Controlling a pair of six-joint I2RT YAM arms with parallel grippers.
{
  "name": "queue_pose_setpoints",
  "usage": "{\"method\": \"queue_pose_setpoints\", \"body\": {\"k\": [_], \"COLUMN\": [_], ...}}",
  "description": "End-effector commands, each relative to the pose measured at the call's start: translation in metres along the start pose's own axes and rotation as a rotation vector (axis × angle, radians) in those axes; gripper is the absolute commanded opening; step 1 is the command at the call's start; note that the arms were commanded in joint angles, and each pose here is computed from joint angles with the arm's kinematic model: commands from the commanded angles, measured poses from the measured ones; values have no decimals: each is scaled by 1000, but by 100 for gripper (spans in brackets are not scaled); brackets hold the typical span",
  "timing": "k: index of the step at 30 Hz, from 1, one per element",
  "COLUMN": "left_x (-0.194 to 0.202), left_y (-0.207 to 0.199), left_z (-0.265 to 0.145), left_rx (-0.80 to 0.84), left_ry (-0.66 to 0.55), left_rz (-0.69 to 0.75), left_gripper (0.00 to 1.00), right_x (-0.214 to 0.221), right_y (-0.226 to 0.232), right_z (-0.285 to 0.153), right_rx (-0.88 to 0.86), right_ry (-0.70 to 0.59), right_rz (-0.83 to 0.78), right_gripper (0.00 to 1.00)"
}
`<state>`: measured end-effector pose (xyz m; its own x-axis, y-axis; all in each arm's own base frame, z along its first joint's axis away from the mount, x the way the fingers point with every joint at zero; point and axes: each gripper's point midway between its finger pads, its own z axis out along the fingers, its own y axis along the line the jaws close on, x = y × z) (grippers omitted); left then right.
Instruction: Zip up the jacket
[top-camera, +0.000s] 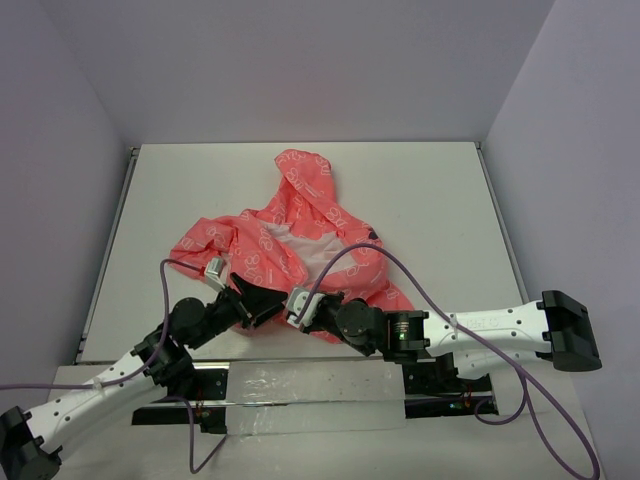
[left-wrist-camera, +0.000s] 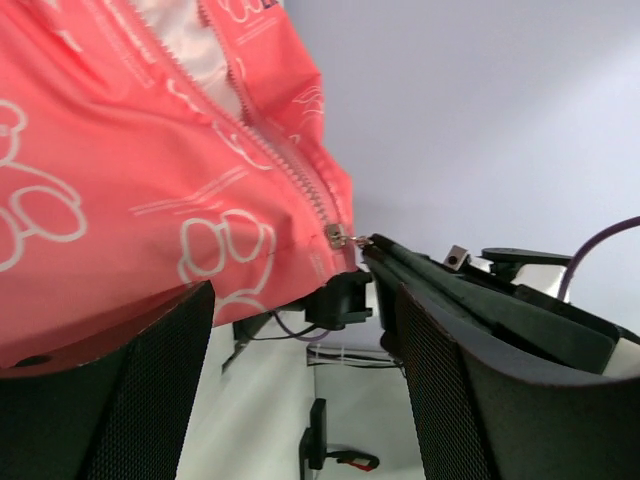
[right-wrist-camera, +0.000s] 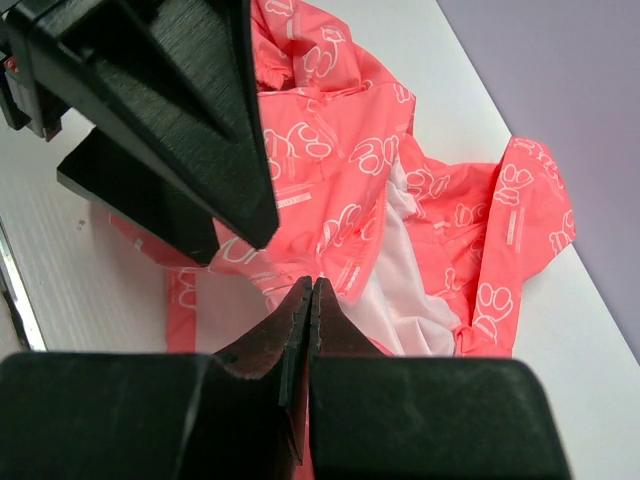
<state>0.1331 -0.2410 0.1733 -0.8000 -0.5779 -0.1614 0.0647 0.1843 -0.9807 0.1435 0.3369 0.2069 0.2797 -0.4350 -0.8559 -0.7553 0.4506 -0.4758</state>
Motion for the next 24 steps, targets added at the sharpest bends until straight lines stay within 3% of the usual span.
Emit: {"method": "queue_pose_setpoints", "body": {"k": [1, 17, 24], "left_x": [-2, 5, 2], "left_y": [-37, -44, -33], "left_z": [4, 12, 10], "left_rx": [129, 185, 94], "left_ry": [0, 41, 25], "left_rz": [-31, -35, -4], "left_gripper": [78, 59, 84], "right_x": [-32, -35, -32], "right_y": [-12, -10, -10], "right_z": [-3, -2, -2], "right_rx": [32, 29, 36], "right_ry": [-75, -77, -65], "right_rz": [55, 59, 57], "right_gripper": [0, 0, 0]}}
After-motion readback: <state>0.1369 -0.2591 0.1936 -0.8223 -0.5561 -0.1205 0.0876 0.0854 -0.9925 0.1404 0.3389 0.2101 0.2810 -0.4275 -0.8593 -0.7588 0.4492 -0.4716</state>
